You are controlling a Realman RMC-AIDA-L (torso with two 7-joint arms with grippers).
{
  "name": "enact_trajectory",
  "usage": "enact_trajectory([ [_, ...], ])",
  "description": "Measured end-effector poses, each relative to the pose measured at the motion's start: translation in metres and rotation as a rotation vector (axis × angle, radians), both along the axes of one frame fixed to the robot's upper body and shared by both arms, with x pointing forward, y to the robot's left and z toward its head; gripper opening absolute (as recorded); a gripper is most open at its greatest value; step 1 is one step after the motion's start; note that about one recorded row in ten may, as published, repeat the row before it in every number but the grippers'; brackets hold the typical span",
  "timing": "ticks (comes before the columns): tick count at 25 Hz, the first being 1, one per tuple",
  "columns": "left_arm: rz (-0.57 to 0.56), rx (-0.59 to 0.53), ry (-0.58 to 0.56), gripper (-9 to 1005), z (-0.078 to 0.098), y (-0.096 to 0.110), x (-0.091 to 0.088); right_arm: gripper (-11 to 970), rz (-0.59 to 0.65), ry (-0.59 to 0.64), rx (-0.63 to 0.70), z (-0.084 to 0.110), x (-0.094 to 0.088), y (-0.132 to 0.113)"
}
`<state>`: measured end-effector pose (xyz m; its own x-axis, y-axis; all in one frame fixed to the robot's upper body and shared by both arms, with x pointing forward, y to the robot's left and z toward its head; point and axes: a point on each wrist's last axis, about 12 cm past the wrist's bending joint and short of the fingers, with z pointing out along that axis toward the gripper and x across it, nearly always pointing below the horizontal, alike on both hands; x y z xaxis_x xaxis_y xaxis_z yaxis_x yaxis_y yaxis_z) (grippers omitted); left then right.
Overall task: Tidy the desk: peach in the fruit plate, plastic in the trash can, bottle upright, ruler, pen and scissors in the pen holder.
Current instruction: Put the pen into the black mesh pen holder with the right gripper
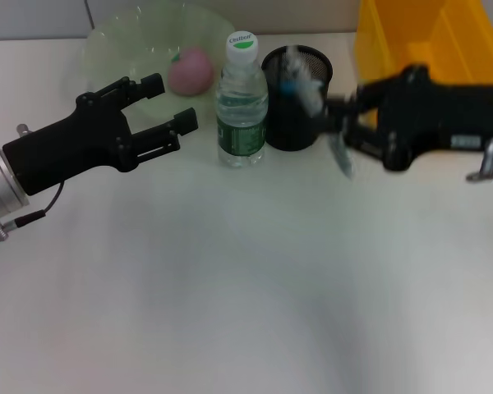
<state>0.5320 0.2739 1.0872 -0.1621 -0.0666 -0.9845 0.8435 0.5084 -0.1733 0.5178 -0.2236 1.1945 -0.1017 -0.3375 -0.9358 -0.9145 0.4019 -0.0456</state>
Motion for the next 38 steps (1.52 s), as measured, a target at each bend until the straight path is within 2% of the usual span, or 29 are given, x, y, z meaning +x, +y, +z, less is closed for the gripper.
enact_trajectory([
  [4,-0.007,-0.004,0.005,815,-0.001,-0.001,-0.002,149,-0.033,-0.074,0.182,-0.004,0.01,-0.017],
  [7,-0.006,-0.009,0.014,814,-0.001,-0.001,-0.003,149,-0.084,-0.109,0.293,-0.014,0.02,-0.031],
  [10,-0.006,-0.01,0.015,814,-0.002,-0.001,-0.003,150,-0.166,-0.126,0.423,-0.037,0.032,-0.042],
  [13,-0.007,-0.01,0.015,814,-0.002,-0.001,-0.003,151,-0.245,-0.153,0.49,-0.055,0.04,-0.049],
  [18,-0.02,-0.007,0.017,815,-0.002,-0.003,-0.003,152,-0.335,-0.143,0.523,-0.077,0.051,-0.05],
  [24,-0.058,0.006,0.011,815,-0.001,-0.01,-0.002,154,-0.402,-0.177,0.516,-0.096,0.059,-0.037],
  [29,-0.057,0.01,0.008,814,-0.001,-0.012,0.0,155,-0.445,-0.222,0.53,-0.1,0.067,-0.023],
  [38,-0.064,0.013,0.004,814,0.001,-0.014,0.002,157,-0.444,-0.151,0.4,-0.106,0.094,0.01],
])
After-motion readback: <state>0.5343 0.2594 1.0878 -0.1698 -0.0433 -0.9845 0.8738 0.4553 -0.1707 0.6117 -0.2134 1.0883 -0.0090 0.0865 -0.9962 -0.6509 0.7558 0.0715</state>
